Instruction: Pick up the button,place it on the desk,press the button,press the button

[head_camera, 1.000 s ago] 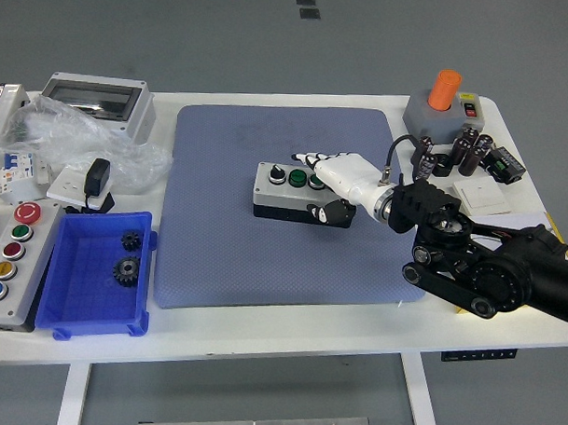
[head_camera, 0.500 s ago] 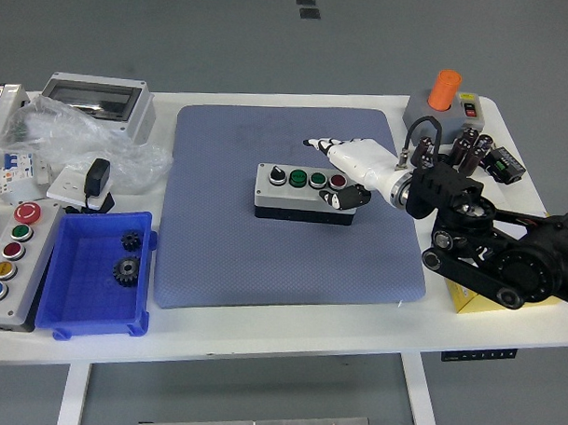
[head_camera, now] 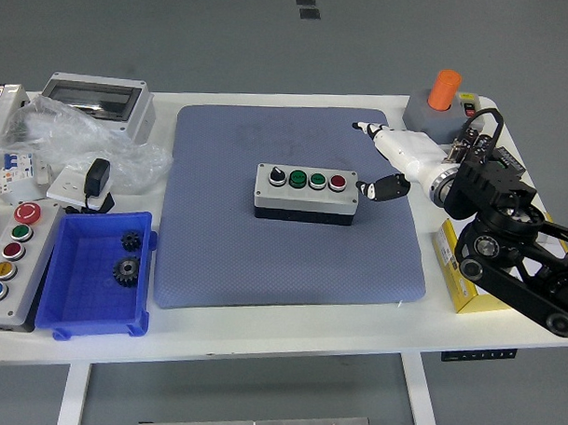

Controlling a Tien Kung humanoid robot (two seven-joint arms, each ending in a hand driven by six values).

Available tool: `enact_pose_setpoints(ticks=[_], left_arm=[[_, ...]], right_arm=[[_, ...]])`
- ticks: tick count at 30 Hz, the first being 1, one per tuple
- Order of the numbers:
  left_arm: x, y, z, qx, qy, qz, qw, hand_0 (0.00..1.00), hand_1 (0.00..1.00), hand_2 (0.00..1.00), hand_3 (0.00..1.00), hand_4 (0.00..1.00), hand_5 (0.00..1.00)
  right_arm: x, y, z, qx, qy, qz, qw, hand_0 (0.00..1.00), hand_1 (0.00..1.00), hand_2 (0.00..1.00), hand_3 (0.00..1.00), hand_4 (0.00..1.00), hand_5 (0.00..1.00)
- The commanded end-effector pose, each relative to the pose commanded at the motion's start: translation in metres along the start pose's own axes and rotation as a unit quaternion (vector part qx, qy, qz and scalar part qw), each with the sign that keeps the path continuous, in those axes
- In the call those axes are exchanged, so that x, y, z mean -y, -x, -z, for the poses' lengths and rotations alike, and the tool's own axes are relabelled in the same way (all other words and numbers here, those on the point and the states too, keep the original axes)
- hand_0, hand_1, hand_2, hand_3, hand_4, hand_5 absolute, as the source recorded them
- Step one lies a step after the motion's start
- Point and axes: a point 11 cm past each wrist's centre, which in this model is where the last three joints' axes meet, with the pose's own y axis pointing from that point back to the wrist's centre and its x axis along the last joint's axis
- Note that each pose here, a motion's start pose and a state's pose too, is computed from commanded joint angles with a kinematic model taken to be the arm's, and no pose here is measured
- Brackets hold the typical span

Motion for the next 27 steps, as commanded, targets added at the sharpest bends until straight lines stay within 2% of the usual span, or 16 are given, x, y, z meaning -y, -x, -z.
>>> enact_pose_setpoints(ticks=[2, 5, 6, 11, 12, 17, 18, 23, 24, 27], left_arm=[[0.000, -0.001, -0.002, 0.000, 0.002, -0.002, 1.000, 0.624, 0.664, 0.570, 0.608, 0.653, 0.334], [-0.001, -0.001, -0.003, 0.000, 0.003, -0.002, 1.000, 0.624, 0.664, 0.570, 0.608, 0.653, 0.334], [-0.001, -0.001, -0.003, 0.000, 0.003, -0.002, 1.000, 0.624, 0.665, 0.570, 0.609, 0.654, 0.336], [-0.001, -0.002, -0.002, 0.001, -0.002, -0.005, 1.000, 0.624, 0.665, 0.570, 0.609, 0.654, 0.336], [-0.001, -0.003, -0.001, 0.001, -0.003, -0.005, 1.000, 0.624, 0.666, 0.570, 0.609, 0.657, 0.339], [-0.001, -0.004, -0.003, 0.002, -0.003, -0.007, 1.000, 0.624, 0.666, 0.570, 0.609, 0.657, 0.339], [-0.001, -0.004, -0.003, 0.002, -0.002, -0.007, 1.000, 0.624, 0.667, 0.571, 0.609, 0.660, 0.340], [-0.001, -0.002, -0.003, 0.003, -0.002, -0.006, 1.000, 0.624, 0.667, 0.571, 0.609, 0.660, 0.340], [-0.001, -0.002, -0.002, 0.003, -0.002, -0.005, 1.000, 0.624, 0.666, 0.571, 0.610, 0.663, 0.341], [-0.001, -0.002, -0.002, 0.003, -0.003, -0.006, 1.000, 0.624, 0.666, 0.571, 0.610, 0.663, 0.341]], right_arm=[[0.000, 0.003, 0.002, -0.013, 0.024, 0.022, 0.999, 0.609, 0.659, 0.845, 0.998, 0.578, 0.196], [0.001, 0.011, 0.008, -0.036, 0.018, 0.055, 0.998, 0.609, 0.659, 0.845, 0.998, 0.578, 0.196], [0.001, 0.013, 0.010, -0.043, 0.016, 0.064, 0.997, 0.464, 0.597, 0.689, 0.998, 0.343, 0.223], [-0.001, 0.023, 0.019, -0.075, 0.001, 0.114, 0.991, 0.464, 0.597, 0.689, 0.998, 0.343, 0.223], [-0.002, 0.023, 0.021, -0.079, -0.002, 0.118, 0.990, 0.418, 0.569, 0.625, 0.998, 0.242, 0.192], [-0.001, 0.023, 0.030, -0.088, -0.012, 0.123, 0.988, 0.418, 0.569, 0.625, 0.998, 0.242, 0.192], [-0.001, 0.023, 0.030, -0.089, -0.012, 0.124, 0.988, 0.398, 0.532, 0.404, 0.998, 0.174, 0.140], [0.002, 0.025, 0.027, -0.089, -0.005, 0.128, 0.988, 0.398, 0.532, 0.404, 0.998, 0.174, 0.140], [0.002, 0.025, 0.026, -0.089, -0.004, 0.130, 0.987, 0.381, 0.522, 0.338, 0.998, 0.136, 0.104], [0.003, 0.029, 0.023, -0.090, -0.001, 0.137, 0.987, 0.381, 0.522, 0.338, 0.998, 0.136, 0.104]])
